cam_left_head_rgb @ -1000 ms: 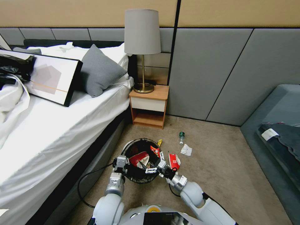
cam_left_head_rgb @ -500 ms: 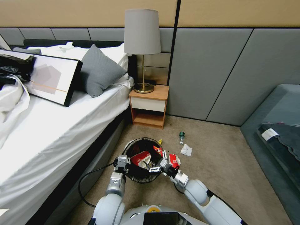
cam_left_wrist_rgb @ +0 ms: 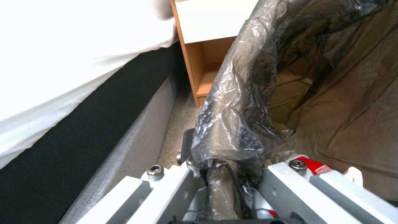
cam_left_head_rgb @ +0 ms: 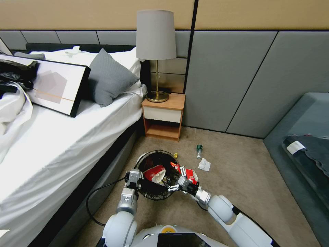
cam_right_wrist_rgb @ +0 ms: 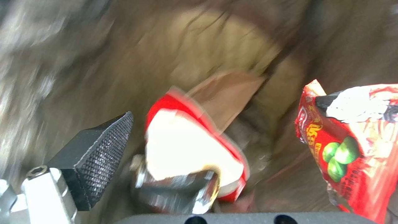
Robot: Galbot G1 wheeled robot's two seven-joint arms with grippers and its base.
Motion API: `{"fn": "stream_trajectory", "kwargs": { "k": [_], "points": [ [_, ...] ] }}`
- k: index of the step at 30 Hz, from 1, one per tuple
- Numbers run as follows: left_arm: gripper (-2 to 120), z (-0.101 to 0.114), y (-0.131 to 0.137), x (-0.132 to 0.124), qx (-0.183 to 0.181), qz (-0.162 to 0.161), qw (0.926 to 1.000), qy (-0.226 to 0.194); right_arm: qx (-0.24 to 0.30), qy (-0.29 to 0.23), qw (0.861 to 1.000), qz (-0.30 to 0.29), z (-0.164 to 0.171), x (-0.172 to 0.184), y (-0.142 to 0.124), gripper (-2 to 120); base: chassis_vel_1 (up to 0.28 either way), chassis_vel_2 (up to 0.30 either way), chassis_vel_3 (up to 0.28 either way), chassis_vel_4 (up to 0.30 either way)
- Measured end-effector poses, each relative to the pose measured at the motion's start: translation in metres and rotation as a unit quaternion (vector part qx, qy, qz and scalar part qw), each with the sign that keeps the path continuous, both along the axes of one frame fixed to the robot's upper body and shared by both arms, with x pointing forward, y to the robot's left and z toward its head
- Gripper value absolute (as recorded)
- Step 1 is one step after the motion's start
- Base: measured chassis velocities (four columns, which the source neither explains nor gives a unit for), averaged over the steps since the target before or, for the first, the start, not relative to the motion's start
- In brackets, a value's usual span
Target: Pick up the trash bin, then pick up the garbage from the floor and place it into the trash bin.
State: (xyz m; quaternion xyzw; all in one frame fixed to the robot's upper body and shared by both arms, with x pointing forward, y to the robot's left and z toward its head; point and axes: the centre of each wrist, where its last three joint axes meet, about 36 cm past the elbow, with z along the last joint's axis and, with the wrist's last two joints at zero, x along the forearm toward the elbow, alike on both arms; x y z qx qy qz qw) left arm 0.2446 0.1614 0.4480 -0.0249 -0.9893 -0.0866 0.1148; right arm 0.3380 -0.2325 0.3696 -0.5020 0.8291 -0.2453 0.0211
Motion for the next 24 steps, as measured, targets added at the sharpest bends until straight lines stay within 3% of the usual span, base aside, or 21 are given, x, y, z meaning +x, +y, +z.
{"fn": "stream_trajectory", "kwargs": {
  "k": [18,24],
  "points": [
    [2,0.005,-0.007,-0.004,-0.008,-0.011,0.9999,0.0,-0.022,0.034,0.999,0.033,-0.015,0.019,-0.001,100,0.0,0.0,0.0,0.0],
    [2,0.008,-0.011,-0.008,-0.015,-0.021,0.9997,0.005,-0.052,0.04,0.997,0.049,-0.011,0.041,-0.011,100,0.0,0.0,0.0,0.0]
  ]
}}
